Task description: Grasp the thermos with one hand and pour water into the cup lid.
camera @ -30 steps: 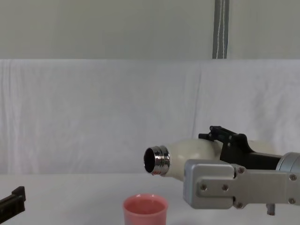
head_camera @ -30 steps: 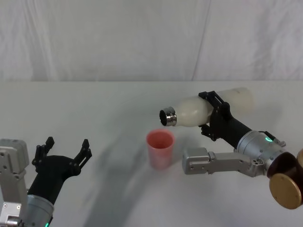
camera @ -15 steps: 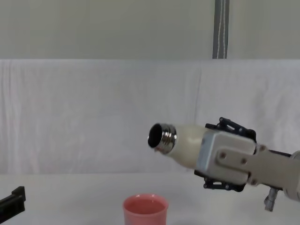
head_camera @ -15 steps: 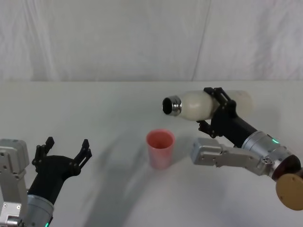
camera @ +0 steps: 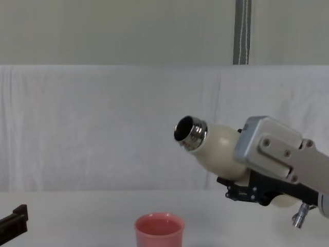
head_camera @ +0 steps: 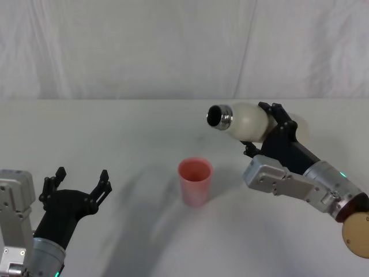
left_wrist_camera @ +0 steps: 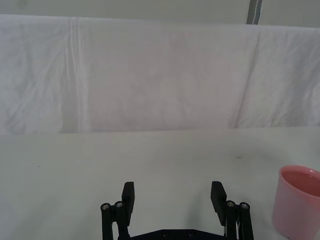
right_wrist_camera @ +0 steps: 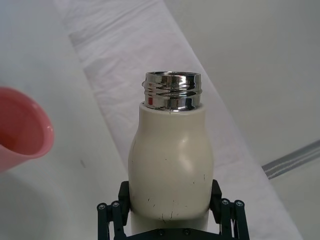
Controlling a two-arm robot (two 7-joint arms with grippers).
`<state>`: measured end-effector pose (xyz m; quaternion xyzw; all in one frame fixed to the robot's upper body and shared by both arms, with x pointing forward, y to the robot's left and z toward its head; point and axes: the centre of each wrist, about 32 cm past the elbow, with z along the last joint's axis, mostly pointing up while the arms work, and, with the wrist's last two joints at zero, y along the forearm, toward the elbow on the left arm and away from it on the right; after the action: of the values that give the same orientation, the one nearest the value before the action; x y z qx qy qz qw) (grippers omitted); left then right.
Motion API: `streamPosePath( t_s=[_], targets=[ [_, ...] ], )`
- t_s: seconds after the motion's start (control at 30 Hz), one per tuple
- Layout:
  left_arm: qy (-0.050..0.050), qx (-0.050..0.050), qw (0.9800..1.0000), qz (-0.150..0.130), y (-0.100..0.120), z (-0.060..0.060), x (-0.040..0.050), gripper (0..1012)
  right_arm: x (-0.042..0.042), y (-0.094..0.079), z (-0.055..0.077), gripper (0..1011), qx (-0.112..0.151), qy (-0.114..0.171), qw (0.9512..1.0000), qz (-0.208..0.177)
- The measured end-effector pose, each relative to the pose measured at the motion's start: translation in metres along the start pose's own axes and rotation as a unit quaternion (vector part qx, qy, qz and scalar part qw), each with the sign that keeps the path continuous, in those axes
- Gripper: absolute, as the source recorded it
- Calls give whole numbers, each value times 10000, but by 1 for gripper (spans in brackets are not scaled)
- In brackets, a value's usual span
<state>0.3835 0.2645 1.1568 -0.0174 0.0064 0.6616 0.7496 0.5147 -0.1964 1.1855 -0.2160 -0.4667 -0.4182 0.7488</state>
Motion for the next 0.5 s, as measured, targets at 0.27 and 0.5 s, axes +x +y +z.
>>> streamPosePath(
  t_s=[0.27,0.5],
  targets=[
    [0,0,10000,0,0,0,0,1001,-21,-26,-32,951,25,416,9989,-210],
    [0,0,10000,0,0,0,0,1001,-62,-69,-65,951,-3,851,9955,-408]
  ],
)
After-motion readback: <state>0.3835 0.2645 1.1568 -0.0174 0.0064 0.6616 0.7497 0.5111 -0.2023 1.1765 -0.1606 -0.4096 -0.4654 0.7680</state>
